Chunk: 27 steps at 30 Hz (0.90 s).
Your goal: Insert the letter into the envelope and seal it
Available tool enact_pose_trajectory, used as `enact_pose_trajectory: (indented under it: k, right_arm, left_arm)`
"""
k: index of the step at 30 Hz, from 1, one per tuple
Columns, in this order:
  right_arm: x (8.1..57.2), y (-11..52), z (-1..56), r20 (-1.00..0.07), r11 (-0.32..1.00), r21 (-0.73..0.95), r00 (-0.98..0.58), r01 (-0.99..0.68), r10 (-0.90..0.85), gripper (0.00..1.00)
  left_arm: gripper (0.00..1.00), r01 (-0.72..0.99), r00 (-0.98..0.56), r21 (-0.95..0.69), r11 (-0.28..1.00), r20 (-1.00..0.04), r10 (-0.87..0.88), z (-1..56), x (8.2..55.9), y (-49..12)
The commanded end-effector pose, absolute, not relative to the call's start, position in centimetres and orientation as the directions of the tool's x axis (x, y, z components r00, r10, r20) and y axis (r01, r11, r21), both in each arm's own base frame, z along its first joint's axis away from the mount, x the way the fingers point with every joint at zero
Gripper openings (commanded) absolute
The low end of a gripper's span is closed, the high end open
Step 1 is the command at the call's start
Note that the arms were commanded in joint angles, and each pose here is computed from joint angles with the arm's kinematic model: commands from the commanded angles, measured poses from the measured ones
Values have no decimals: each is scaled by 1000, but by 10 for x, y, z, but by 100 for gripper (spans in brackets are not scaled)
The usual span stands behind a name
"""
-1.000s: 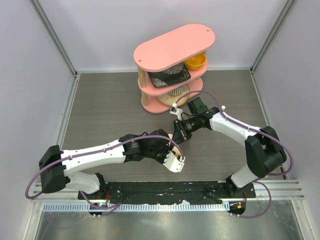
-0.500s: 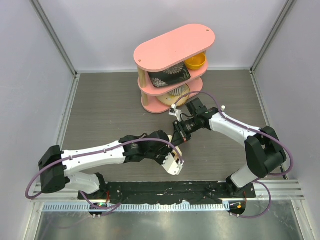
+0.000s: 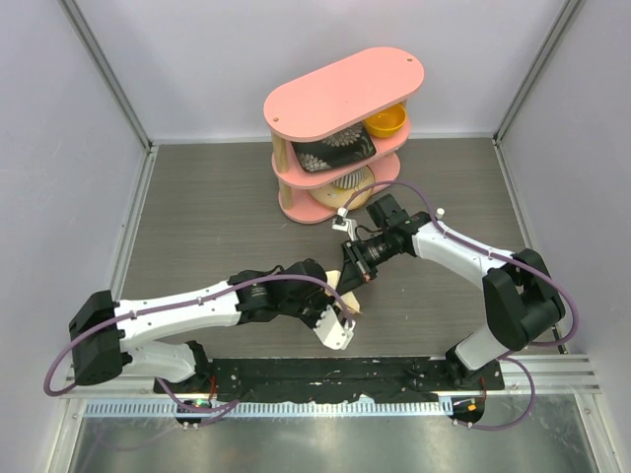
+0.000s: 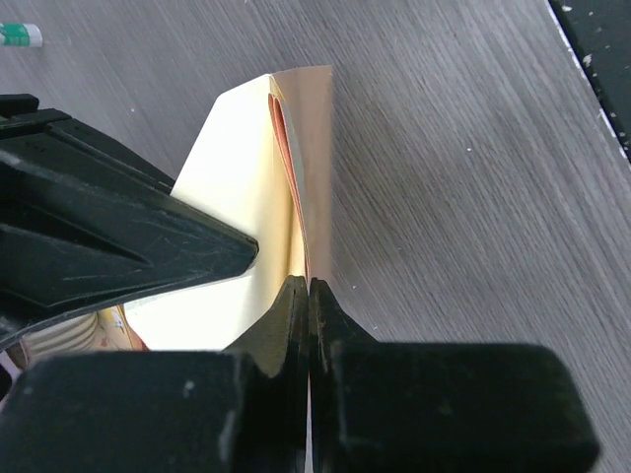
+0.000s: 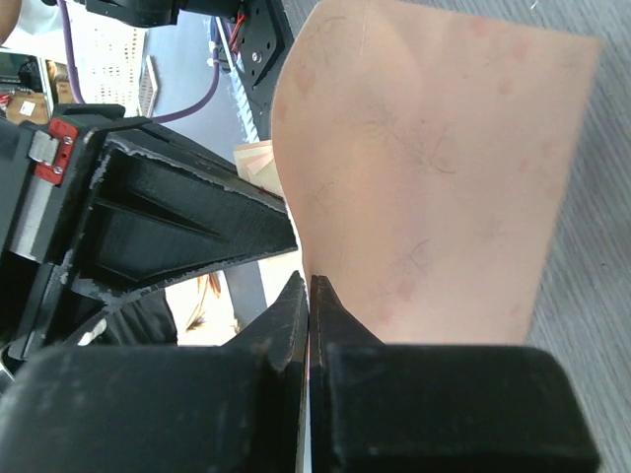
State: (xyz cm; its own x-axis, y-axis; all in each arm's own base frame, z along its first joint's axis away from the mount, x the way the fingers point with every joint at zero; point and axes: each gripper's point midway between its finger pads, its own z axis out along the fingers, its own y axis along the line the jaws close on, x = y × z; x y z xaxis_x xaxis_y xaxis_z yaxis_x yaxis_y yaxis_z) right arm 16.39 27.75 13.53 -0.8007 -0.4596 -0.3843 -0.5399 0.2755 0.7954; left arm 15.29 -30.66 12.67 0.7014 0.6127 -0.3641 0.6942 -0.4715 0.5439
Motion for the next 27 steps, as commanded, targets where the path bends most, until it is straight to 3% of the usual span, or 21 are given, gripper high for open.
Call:
enact_pose_trajectory:
  k: [1,12,27]
  right_arm:
    - [157,280,158,-407,218,805,-782,-551,-471,1]
    - [157,280,158,-395,215,810,-778,-546,-488,1]
    - [155,281,153,-363,221,829,-794,-514,-487,1]
  left_arm:
    - [0,695,706,565,-445,-418,572,153,147,-309]
    - [0,728,679,501,-467,-435,592,155,141,-310]
    - [0,731,658,519,-443,-364,659,135,165,-320]
